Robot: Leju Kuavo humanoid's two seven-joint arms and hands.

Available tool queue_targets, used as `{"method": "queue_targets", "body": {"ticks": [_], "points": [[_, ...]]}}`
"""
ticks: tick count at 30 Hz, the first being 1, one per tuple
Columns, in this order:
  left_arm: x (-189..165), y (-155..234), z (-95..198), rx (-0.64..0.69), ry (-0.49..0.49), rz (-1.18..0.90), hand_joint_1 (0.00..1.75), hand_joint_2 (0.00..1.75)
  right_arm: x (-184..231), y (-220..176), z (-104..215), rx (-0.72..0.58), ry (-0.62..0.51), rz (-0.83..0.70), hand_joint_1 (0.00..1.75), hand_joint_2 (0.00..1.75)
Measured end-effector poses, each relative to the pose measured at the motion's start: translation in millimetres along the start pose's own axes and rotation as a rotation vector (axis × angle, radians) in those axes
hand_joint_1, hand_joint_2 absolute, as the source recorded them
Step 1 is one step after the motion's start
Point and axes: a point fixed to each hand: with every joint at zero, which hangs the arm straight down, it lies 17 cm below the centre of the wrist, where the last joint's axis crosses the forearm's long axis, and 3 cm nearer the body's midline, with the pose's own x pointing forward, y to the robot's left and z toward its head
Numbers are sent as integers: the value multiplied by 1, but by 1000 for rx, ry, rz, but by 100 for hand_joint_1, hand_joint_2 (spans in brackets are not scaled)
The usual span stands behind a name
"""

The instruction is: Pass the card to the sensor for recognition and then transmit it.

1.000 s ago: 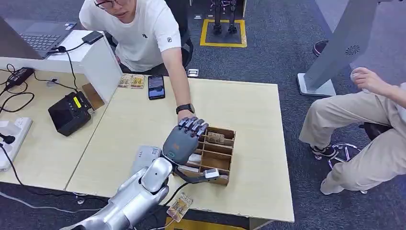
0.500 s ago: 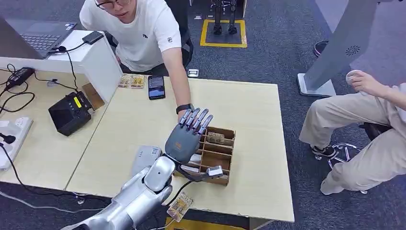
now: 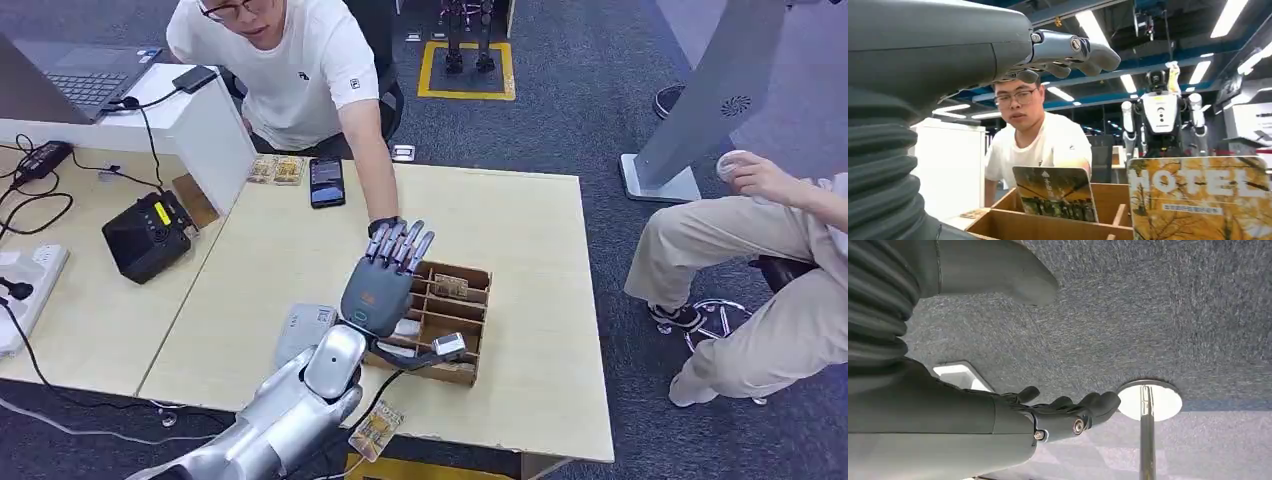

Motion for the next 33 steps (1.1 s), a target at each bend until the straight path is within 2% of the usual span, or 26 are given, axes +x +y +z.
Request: {"method": "queue_targets", "body": {"ticks": [9,10,12,14,16,19,25,26,33], "points": [[-6,-2,-1,-8,25,-7,10,175,-2,-1,-1,-3,11,2,0,175],[-7,-2,-1,-9,30,-8,21,175,-2,-1,-1,-4,13,1,0,175],[-9,-3,0,-12,37,-10,24,175,-3,-1,-1,-4,16,2,0,175],[-11,-4,0,-13,46,-11,59,175,-3,-2,-1,-4,17,1,0,175],[-13,-6,1,-17,53,-13,110,175,-3,-2,-1,-5,14,-1,0,175],[-15,-11,3,-34,56,-21,145,175,-3,-2,-1,-6,14,-1,0,175],[-23,-17,2,-63,64,-45,141,175,-3,-2,-1,-5,14,0,0,175],[-24,-17,0,-66,63,-48,131,175,-2,-2,-1,-5,12,0,0,175],[-21,-27,2,-113,33,-64,145,175,-2,-1,-1,-3,11,3,0,175]]}}
